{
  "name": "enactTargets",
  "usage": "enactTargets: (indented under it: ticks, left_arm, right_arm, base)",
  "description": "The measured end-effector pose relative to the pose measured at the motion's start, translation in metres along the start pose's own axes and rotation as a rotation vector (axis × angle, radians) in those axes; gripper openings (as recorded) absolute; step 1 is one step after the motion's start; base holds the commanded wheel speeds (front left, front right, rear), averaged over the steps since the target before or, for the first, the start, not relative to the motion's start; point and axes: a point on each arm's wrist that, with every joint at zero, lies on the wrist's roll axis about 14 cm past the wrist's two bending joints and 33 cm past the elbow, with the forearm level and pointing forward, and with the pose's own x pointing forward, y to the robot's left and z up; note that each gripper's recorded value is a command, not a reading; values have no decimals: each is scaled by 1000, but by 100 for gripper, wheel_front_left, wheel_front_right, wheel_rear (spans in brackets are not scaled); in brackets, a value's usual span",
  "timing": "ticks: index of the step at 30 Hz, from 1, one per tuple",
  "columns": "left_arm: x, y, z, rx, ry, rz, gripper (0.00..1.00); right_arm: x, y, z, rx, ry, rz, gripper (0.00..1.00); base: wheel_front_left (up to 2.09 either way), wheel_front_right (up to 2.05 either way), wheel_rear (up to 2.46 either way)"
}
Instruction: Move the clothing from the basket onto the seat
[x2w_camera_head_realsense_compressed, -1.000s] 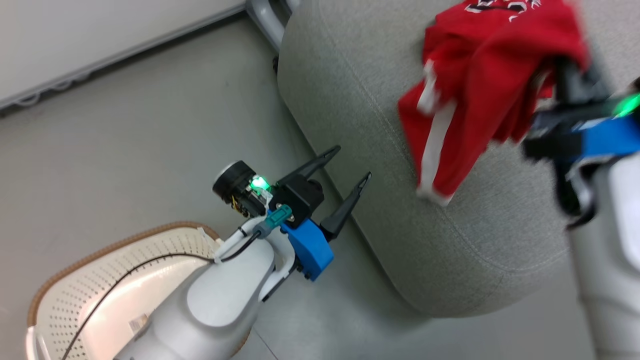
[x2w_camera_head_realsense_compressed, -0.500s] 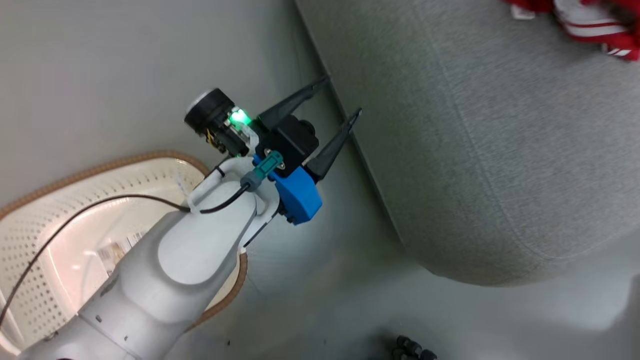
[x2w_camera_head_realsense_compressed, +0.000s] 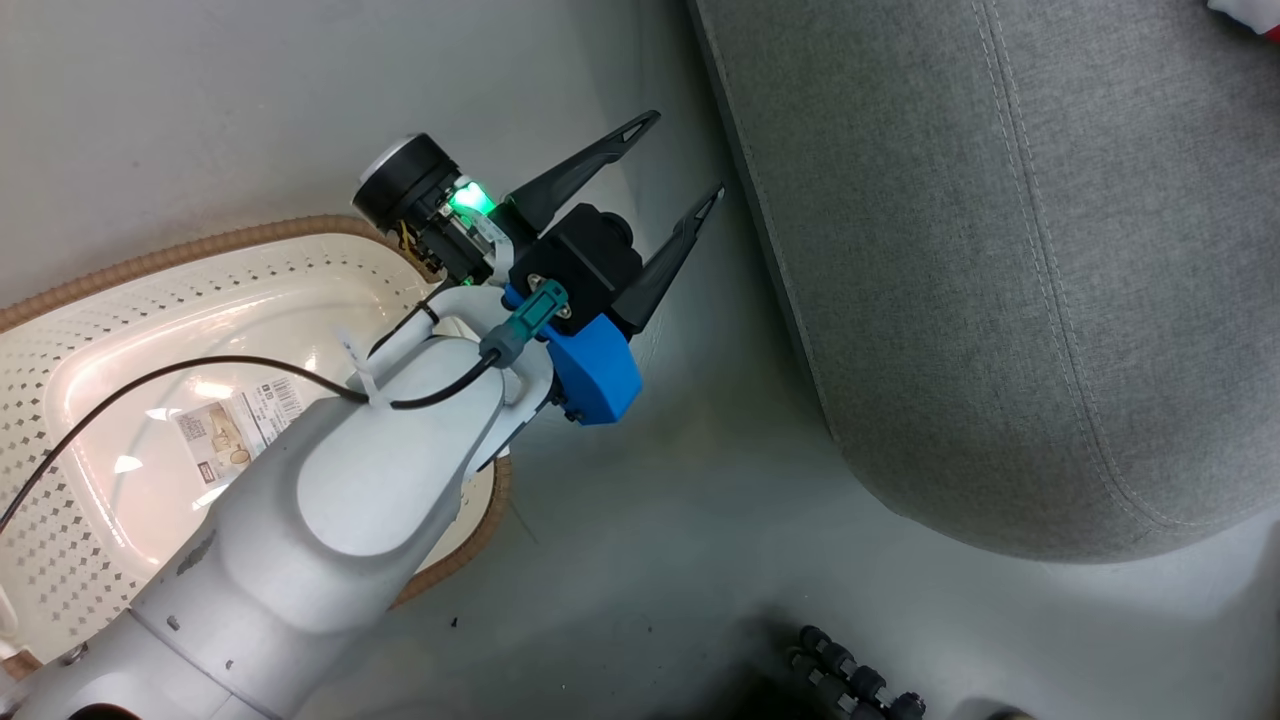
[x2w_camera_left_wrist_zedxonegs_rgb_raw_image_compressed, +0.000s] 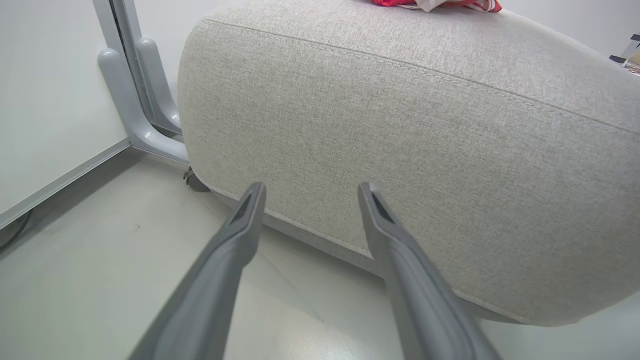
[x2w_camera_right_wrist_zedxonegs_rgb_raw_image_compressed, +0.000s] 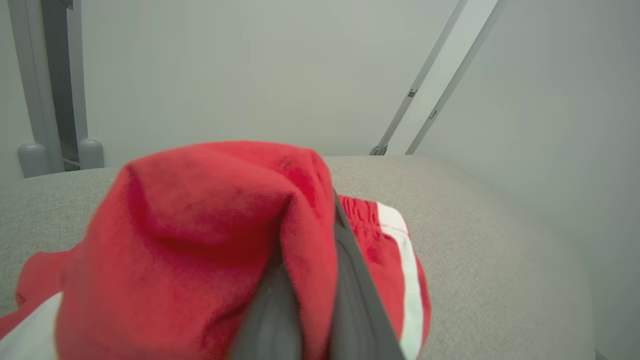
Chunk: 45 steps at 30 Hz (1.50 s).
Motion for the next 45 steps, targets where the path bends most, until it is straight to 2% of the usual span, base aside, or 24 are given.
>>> enactTargets:
  ticks: [6,7,8,9,15,24,31,37,45]
  left_arm:
    - [-1,-1,2,1,0,0,100]
    - [-1,-1,4,3,-1,0,100]
    - [-1,-1,5,6,-2,2,100]
    - [-1,-1,7,9,-4,2,100]
    - [-5,-8,24,15,-27,9,100]
    - [-14,-32,60,25,-66,10,100]
    - [-32,-44,89,26,-83,73,100]
    - [-59,-38,131,24,-149,206,100]
    - [-130,-10,167,36,-230,461,100]
  right_arm:
    - [-9,8,-23,10,66,6,0]
    - [-9,7,-22,8,64,5,35]
    - [-10,6,-20,12,58,2,89]
    - [-10,5,-17,17,48,-1,100]
    - [-27,-4,2,10,-9,3,100]
    - [-79,-13,-3,2,11,49,100]
    - [-104,-11,29,36,-77,111,100]
    - [-127,7,62,95,-177,198,100]
    - [-162,64,93,201,-269,365,100]
  base:
    - [0,0,0]
    - [0,0,0]
    - [0,0,0]
    - [0,0,0]
    - [0,0,0]
    - [0,0,0]
    - [0,0,0]
    - [0,0,0]
    - [0,0,0]
